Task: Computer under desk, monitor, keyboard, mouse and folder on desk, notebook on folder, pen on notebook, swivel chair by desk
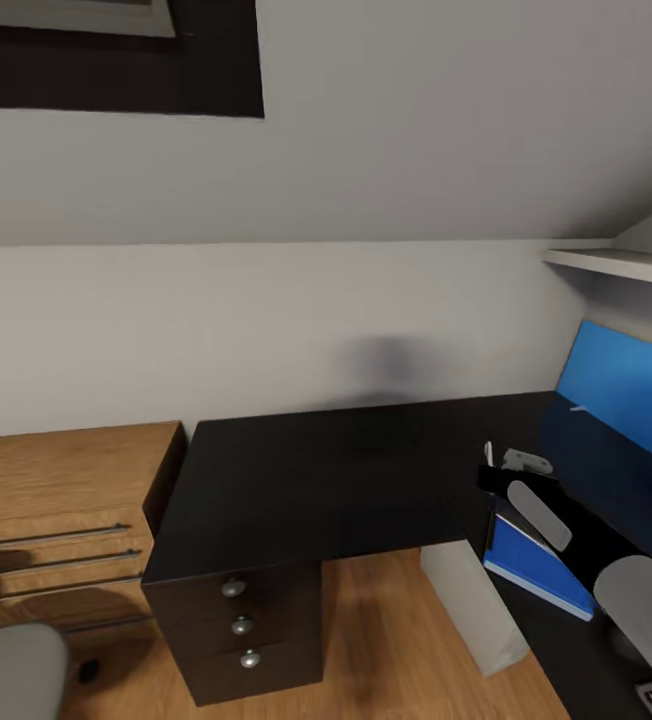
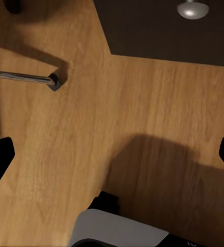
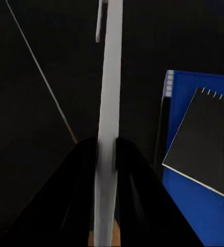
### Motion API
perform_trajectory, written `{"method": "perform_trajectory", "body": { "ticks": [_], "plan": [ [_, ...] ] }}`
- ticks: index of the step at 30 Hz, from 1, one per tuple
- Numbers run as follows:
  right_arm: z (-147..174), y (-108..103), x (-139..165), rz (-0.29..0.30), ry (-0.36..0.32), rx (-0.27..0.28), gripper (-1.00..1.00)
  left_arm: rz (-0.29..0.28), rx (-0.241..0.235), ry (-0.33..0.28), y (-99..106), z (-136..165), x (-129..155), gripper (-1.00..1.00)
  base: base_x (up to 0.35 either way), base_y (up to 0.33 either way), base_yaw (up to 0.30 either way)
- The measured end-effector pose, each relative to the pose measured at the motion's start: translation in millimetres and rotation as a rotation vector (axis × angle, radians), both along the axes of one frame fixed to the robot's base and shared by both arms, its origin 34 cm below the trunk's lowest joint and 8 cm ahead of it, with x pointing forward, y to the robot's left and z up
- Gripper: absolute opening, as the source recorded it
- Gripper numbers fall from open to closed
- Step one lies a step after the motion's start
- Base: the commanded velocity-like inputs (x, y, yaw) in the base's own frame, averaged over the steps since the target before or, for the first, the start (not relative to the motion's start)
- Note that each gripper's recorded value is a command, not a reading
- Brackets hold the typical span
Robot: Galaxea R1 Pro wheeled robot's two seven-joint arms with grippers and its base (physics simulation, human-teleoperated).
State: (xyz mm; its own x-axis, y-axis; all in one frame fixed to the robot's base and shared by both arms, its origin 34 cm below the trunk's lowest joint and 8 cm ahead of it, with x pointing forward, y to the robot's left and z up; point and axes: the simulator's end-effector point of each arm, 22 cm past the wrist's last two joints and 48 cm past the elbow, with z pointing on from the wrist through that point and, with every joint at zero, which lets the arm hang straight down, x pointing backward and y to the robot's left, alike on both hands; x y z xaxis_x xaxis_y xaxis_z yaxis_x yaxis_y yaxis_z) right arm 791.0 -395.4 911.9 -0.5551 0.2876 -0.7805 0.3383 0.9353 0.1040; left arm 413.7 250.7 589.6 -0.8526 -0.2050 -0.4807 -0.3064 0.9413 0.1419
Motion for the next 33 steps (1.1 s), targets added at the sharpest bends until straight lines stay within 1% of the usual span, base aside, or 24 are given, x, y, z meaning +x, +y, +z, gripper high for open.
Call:
{"method": "perform_trajectory", "body": {
  "ticks": [2, 5, 7, 14, 17, 21, 23, 28, 33],
  "plan": [
    [-2.0, -2.7, -1.3, -0.001, 0.004, 0.001, -1.00, 0.000, 0.001, -0.001, 0.1, 0.4, 0.4, 1.00, 0.000, 0.000, -0.271],
    [-3.3, -14.2, -4.2, -0.010, 0.010, -0.007, -1.00, 0.000, 0.001, -0.003, 0.3, 1.0, 1.1, 1.00, 0.000, 0.000, -0.271],
    [-2.6, -18.3, -5.0, -0.013, 0.010, -0.010, -1.00, 0.000, 0.001, -0.005, 0.3, 1.4, 1.5, 1.00, 0.000, 0.000, -0.271],
    [-1.3, -23.7, -6.7, -0.017, 0.011, -0.016, -1.00, 0.001, 0.003, -0.011, 0.8, 2.9, 3.2, 1.00, 0.000, 0.000, -0.272],
    [-8.5, -32.3, -11.5, -0.029, 0.031, -0.037, -1.00, 0.007, 0.005, -0.032, 1.2, 5.4, 7.1, 1.00, 0.000, 0.000, -0.223],
    [-12.3, -39.3, -14.2, -0.029, 0.044, -0.076, -1.00, 0.012, 0.006, -0.066, 1.3, 9.0, 12.9, 1.00, 0.000, 0.000, -0.076],
    [-12.8, -40.4, -14.6, -0.027, 0.047, -0.087, -1.00, 0.012, 0.007, -0.074, 1.3, 9.9, 14.1, 1.00, 0.000, 0.000, -0.027],
    [-14.9, -39.4, -15.2, -0.024, 0.052, -0.096, -1.00, 0.013, 0.005, -0.084, 0.0, 11.3, 16.5, 1.00, 0.000, 0.000, -0.008],
    [-17.7, -30.8, -14.2, -0.012, 0.056, -0.097, -1.00, 0.012, 0.003, -0.089, -1.2, 12.1, 17.8, 1.00, 0.000, 0.000, -0.001]
  ]
}}
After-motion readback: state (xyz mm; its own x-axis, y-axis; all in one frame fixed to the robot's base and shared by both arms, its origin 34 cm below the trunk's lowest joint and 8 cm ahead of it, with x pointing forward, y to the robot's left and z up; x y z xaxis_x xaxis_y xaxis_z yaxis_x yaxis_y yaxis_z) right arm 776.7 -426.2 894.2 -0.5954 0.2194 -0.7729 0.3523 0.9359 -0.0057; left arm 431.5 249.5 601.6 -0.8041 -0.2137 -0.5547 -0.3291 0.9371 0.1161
